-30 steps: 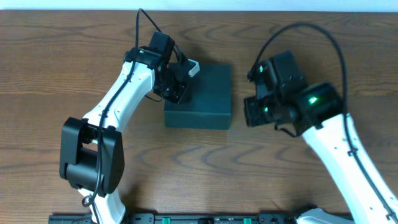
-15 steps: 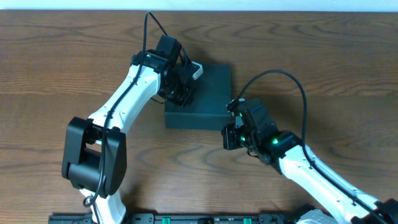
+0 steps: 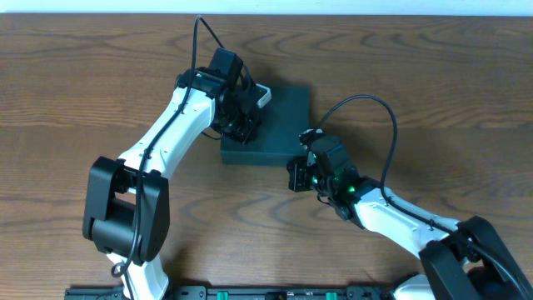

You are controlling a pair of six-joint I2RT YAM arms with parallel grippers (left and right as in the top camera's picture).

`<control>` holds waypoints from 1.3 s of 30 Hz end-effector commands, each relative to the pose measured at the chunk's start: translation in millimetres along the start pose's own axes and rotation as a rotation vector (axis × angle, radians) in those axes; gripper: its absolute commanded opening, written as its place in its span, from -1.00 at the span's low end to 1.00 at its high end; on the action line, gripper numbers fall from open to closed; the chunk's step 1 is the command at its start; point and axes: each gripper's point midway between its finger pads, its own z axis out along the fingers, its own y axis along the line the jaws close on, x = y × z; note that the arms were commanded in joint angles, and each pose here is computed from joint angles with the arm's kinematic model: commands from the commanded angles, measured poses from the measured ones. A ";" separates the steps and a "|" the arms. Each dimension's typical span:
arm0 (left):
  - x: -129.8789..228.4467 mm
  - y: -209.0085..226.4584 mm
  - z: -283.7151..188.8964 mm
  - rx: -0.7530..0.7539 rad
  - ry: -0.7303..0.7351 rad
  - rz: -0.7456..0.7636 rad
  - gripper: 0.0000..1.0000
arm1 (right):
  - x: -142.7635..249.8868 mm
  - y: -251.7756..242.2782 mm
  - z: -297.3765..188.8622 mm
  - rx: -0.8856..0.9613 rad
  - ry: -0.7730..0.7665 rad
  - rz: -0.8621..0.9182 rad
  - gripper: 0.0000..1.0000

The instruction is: Pack container

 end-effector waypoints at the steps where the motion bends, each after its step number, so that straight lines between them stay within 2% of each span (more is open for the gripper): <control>1: 9.5 7.6 7.4 -0.032 0.039 -0.023 -0.88 | -1.1 -1.5 1.7 0.014 -0.014 0.010 -0.97; 6: 9.4 8.2 7.4 -0.034 0.039 -0.023 -0.88 | -7.5 -3.9 1.4 0.032 -0.046 0.043 -0.97; 12: 10.8 4.1 -0.9 -0.033 0.042 -0.026 -0.88 | 6.4 23.4 -7.3 -0.108 0.052 0.040 -0.97; 16: 16.2 -9.5 -28.9 -0.035 0.032 -0.049 -0.88 | 8.0 40.8 -42.4 -0.139 0.101 0.032 -0.97; 20: 29.9 -30.8 -67.4 -0.031 0.009 -0.061 -0.88 | 3.6 52.9 -93.7 -0.142 0.071 -0.052 -0.97; 23: 46.7 -53.0 -102.8 -0.025 -0.043 -0.075 -0.88 | 7.5 59.9 -141.5 -0.167 0.016 -0.090 -0.97; 27: 77.5 -77.9 -125.6 0.014 -0.132 -0.092 -0.88 | 29.6 59.7 -191.4 -0.187 -0.018 -0.106 -0.97; 33: 148.1 -97.7 -115.3 0.009 -0.218 -0.156 -0.89 | 86.9 30.3 -229.0 -0.125 0.047 -0.088 -0.97; 36: 167.2 -92.5 -104.7 -0.031 -0.276 -0.176 -0.88 | 95.8 23.8 -232.8 -0.109 0.054 -0.084 -0.97; 37: 168.4 -90.9 -104.1 -0.036 -0.297 -0.188 -0.88 | 94.9 24.4 -232.9 -0.111 0.050 -0.085 -0.87; 38: 168.4 -90.3 -104.7 -0.036 -0.316 -0.196 -0.60 | 93.8 24.9 -232.8 -0.113 0.046 -0.086 -0.43; 39: 168.0 -90.0 -106.3 -0.039 -0.333 -0.192 0.20 | 93.1 24.9 -232.7 -0.112 0.043 -0.086 0.27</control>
